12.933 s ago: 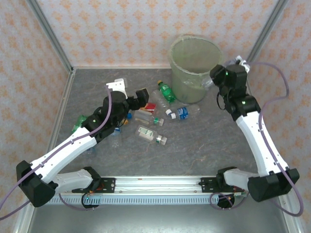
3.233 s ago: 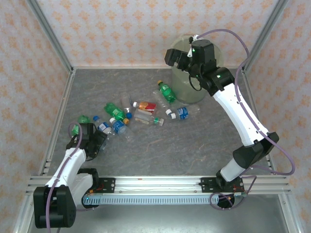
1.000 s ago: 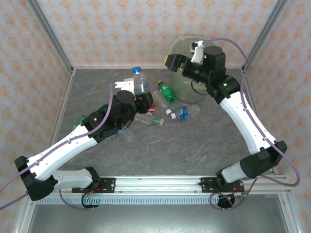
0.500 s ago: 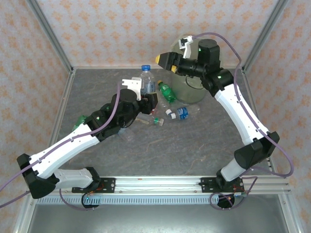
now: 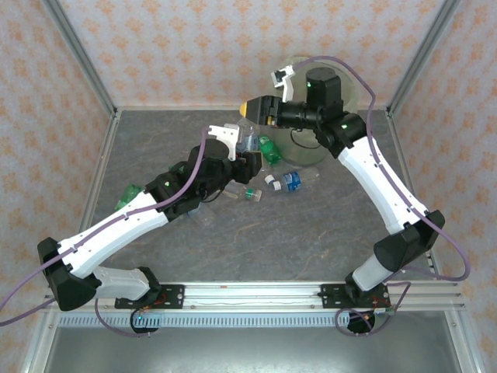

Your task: Put the plastic bottles in the bin

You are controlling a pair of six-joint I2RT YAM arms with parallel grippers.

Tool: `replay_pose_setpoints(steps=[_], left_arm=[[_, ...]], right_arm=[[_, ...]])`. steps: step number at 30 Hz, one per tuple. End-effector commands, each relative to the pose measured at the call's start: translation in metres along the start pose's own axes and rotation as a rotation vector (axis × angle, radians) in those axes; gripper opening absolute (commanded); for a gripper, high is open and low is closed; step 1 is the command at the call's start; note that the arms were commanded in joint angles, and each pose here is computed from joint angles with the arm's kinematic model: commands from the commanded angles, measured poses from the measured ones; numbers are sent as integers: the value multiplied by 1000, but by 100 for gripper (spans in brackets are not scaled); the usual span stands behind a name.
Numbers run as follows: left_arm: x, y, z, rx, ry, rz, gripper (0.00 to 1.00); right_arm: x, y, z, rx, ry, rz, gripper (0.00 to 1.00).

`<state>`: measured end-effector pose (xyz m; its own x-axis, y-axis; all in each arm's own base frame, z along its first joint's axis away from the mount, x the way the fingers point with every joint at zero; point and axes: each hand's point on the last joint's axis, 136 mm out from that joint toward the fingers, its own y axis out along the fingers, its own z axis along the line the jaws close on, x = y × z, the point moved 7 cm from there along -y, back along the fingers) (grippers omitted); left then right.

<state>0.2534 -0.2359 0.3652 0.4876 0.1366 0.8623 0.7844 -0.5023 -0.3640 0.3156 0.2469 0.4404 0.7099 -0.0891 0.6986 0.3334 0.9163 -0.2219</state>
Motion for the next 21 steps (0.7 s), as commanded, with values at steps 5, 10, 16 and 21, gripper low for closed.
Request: replay_pose_setpoints(steps=[5,10,16,21], left_arm=[[12,0,-13,-60,14,-15,48],[11,2,-13,-57,15,-13,49],[13,-3,-8,-21,-1,-38,74],[19,-20,1,6,-48,-104,99]], right_arm=[[0,2,6,20,-26,28,49],[3,0,6,-8,-35,1,38],[10,-2,-5,-63,5,-51,36],[28,-15,-23,-98,68,-131,33]])
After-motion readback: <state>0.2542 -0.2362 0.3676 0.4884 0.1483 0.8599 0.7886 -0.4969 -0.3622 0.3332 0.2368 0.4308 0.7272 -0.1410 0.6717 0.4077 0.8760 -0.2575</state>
